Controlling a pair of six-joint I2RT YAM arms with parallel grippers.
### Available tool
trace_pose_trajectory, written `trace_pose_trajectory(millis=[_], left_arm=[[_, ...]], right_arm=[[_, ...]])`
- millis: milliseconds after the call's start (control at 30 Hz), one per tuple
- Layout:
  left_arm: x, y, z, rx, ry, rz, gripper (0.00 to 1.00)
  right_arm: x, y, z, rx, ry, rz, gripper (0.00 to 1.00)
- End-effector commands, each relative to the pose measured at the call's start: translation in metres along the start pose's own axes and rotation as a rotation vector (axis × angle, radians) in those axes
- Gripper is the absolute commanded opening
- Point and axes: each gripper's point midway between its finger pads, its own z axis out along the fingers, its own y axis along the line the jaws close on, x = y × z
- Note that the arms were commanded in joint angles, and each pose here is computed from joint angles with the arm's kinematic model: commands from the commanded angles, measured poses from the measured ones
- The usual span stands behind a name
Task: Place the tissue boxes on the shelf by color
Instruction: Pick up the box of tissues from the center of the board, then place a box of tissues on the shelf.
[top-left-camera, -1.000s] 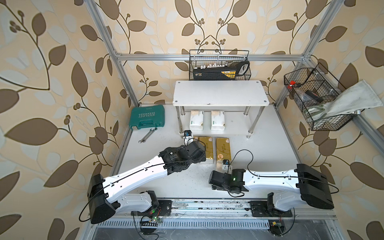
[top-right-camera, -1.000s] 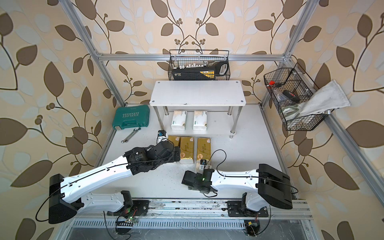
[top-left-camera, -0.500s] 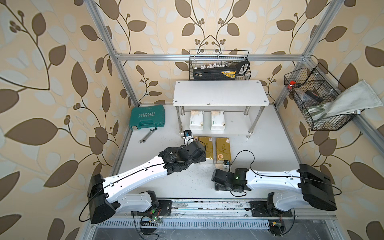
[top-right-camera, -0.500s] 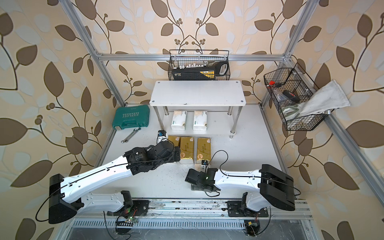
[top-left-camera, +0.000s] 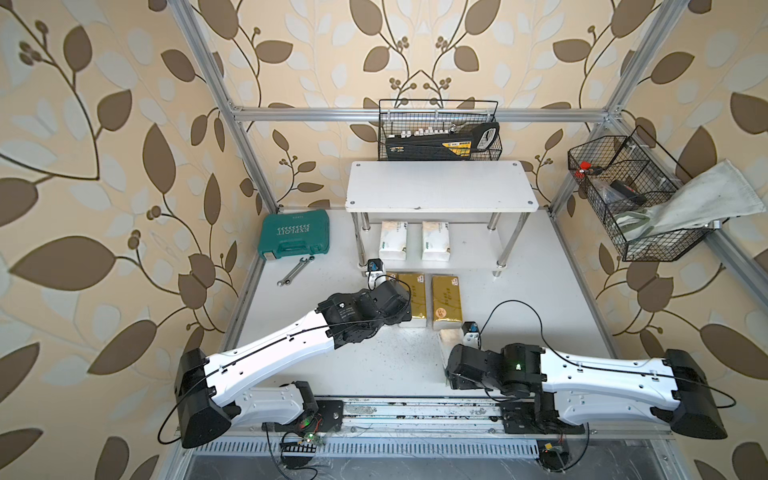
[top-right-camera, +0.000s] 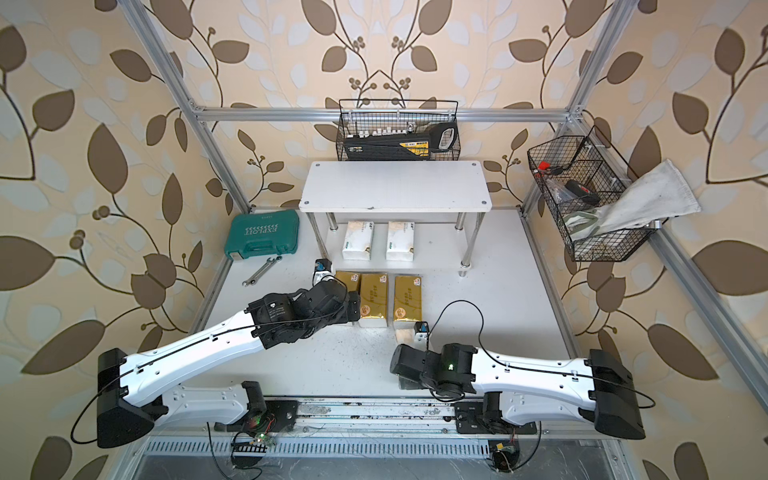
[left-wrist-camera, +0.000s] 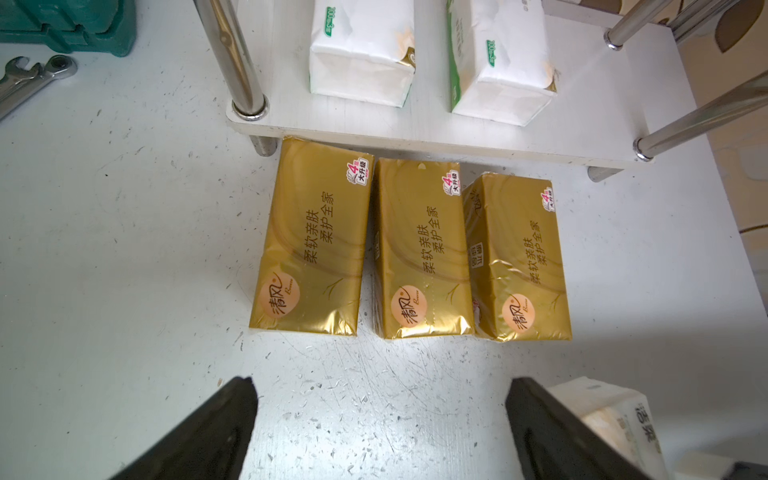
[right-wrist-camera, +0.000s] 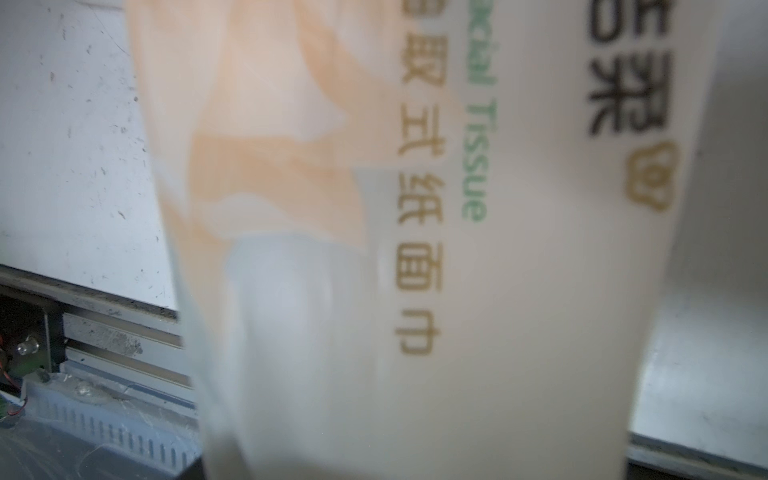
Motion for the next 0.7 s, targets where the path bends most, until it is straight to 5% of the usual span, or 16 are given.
trace_pose_trajectory(millis=[0, 300, 667], left_arm=[[-0.015, 0.002, -0.007, -0.002, -0.031, 0.008, 0.99], [-0.023, 0.017, 0.005, -0.024, -0.023, 0.037, 0.99], [-0.019, 0.031, 0.017, -0.043, -0.024, 0.048, 0.99]], right_arm=[[-0.030, -0.012, -0.025, 0.026, -0.124, 0.003, 0.72], [-0.124, -0.034, -0.041, 0.003, -0.281, 0.116, 0.73], [-0.215, -0.040, -0.027, 0.057, -0.408, 0.036, 0.73]])
